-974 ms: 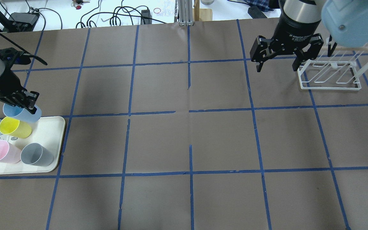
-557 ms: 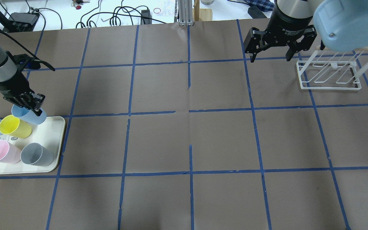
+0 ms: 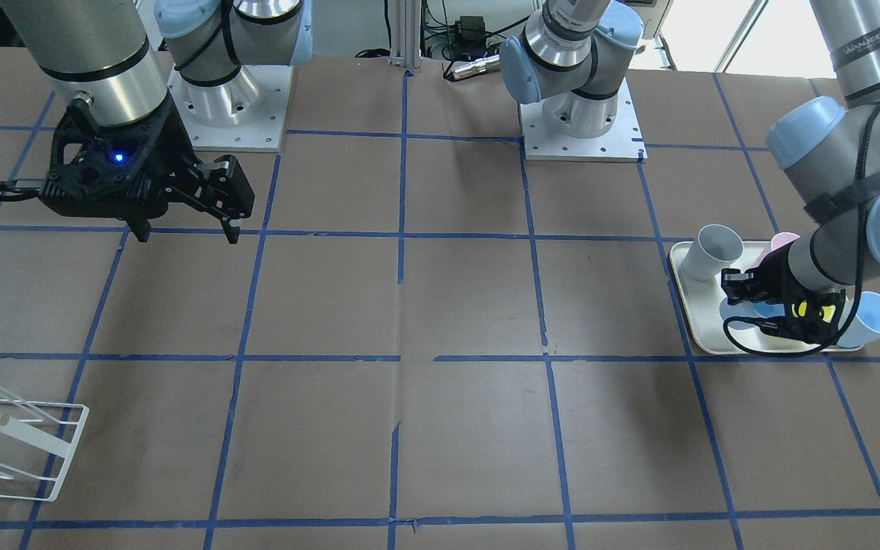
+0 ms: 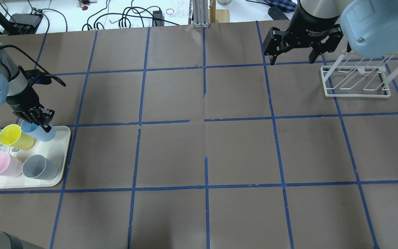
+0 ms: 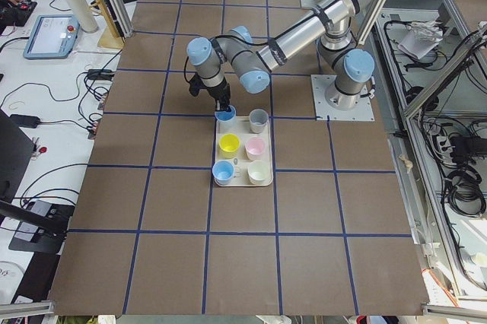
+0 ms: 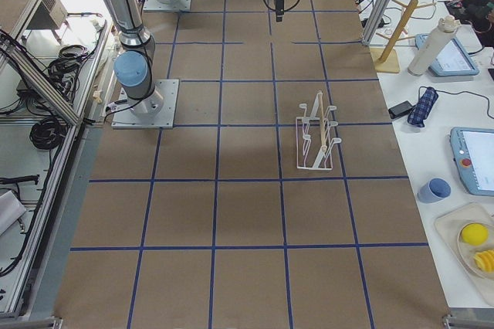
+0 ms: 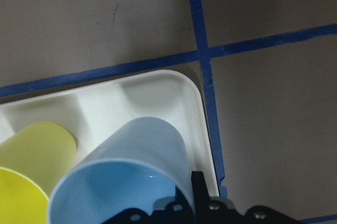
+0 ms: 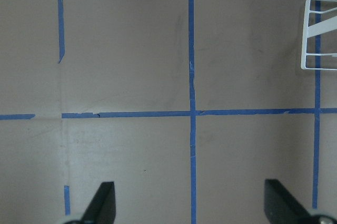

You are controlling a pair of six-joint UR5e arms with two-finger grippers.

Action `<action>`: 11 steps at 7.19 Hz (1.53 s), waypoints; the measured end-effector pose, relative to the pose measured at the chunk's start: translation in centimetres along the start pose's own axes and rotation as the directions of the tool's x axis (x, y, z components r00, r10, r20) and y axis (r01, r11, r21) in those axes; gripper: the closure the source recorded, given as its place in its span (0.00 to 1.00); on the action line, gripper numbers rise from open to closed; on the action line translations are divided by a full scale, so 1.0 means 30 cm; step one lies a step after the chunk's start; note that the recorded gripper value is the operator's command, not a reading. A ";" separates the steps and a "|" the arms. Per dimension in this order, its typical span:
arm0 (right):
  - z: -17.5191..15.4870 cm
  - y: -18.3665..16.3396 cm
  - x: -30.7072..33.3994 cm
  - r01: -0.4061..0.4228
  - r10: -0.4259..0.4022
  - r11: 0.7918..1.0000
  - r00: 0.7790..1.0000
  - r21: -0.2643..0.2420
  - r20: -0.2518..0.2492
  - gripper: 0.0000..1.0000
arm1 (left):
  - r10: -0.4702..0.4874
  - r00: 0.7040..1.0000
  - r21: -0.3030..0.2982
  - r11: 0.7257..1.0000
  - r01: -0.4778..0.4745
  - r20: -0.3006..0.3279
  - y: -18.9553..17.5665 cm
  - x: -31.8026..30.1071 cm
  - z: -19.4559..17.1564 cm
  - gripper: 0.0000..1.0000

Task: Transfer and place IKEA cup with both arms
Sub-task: 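Lower the cup onto the tray beside the yellow cup with the left gripper, then open the left gripper and raise it away from the cup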

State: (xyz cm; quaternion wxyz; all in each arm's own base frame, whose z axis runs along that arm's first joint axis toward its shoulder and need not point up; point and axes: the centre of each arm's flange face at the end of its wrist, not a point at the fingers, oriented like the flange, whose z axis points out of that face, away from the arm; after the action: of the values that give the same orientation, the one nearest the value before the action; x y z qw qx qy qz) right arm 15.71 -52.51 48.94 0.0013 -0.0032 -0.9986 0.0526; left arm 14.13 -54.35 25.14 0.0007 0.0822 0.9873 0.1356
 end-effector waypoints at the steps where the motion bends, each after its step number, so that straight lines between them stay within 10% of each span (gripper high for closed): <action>1: 0.000 0.000 0.000 0.001 -0.001 1.000 1.000 0.000 -0.001 0.00 | -0.007 1.000 -0.013 1.000 0.006 -0.015 0.000 -0.032 0.033 1.00; 3: -0.001 0.001 -0.001 -0.001 0.001 1.000 1.000 0.001 0.003 0.00 | -0.015 0.999 -0.030 0.999 0.014 -0.039 -0.002 -0.062 0.076 1.00; 4: -0.001 0.001 -0.001 -0.001 0.001 1.000 1.000 0.001 0.004 0.00 | -0.017 0.999 -0.032 0.999 0.015 -0.052 -0.003 -0.059 0.083 0.78; 5: -0.001 0.001 -0.002 0.000 0.000 1.000 1.000 0.001 0.005 0.00 | -0.019 0.998 -0.030 0.999 0.017 -0.063 -0.003 -0.057 0.085 0.18; 6: -0.002 0.001 -0.002 0.000 0.000 1.000 1.000 0.001 0.005 0.00 | -0.020 0.997 -0.023 1.000 0.018 -0.081 -0.004 -0.053 0.087 0.00; 11: 0.001 -0.001 -0.002 0.001 -0.001 1.000 1.000 -0.001 0.004 0.00 | -0.075 0.993 0.044 0.996 0.079 -0.087 0.067 0.024 -0.258 0.00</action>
State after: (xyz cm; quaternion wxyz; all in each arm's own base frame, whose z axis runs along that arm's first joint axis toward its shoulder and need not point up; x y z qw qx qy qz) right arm 15.76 -52.54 48.91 -0.0008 -0.0028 -0.9986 0.0521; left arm 13.57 -54.39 33.16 -0.0383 0.0380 0.9918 0.1156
